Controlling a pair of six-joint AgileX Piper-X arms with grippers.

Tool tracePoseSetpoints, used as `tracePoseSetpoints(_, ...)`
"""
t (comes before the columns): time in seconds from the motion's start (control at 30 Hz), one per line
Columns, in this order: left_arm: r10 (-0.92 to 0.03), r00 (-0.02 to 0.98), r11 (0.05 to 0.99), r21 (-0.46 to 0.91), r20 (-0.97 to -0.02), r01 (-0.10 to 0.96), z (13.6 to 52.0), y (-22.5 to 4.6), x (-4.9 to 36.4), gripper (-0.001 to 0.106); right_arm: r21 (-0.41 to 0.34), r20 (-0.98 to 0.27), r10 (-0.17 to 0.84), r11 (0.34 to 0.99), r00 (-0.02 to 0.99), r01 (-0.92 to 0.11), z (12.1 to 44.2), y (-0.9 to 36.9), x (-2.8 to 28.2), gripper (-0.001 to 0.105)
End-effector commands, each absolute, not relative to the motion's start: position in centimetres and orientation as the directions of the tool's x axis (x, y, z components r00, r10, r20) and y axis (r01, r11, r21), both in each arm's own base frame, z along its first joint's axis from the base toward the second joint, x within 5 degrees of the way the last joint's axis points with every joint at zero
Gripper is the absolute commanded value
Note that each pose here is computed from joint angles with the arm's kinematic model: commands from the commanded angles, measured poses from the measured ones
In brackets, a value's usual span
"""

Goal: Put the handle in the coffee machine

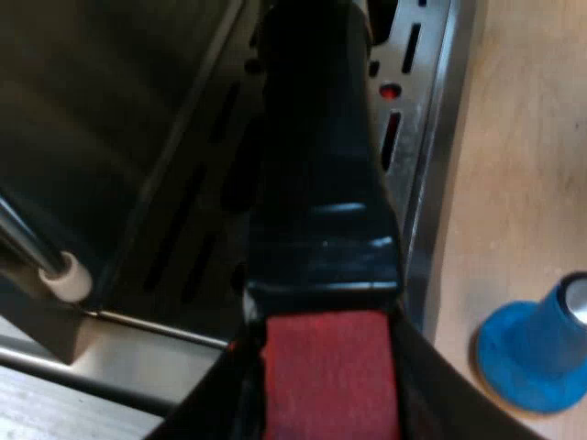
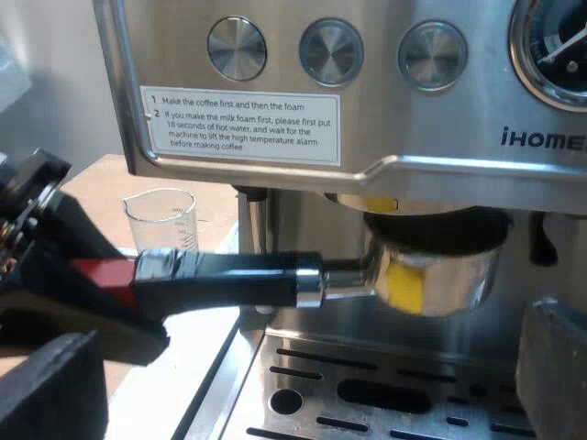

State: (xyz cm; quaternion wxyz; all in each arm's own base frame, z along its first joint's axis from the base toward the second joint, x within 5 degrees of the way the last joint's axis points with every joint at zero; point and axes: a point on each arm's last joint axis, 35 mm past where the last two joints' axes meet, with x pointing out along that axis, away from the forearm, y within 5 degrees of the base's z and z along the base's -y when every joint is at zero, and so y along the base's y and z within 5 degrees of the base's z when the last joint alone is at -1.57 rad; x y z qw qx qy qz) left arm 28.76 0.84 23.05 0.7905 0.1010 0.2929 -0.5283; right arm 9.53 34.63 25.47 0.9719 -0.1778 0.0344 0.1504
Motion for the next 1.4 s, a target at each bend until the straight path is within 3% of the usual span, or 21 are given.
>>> tracePoseSetpoints(0.03,-0.808,0.274,0.416,-0.175,-0.522,0.892,23.4,0.9,29.3,0.0,-0.334,-0.111,0.274,0.895,0.955,-0.296,25.8,34.5,9.6,0.092)
tracePoseSetpoints(0.37,-0.782,0.304,0.46,-0.174,-0.544,0.871,23.1,2.1,29.3,0.0,-0.334,-0.111,0.274,0.895,0.955,-0.296,25.8,34.5,9.6,0.092)
tracePoseSetpoints(1.4,-0.844,0.251,0.368,-0.17,-0.474,0.914,26.3,1.8,29.0,0.0,-0.336,-0.112,0.274,0.894,0.955,-0.296,25.8,34.5,9.6,0.092)
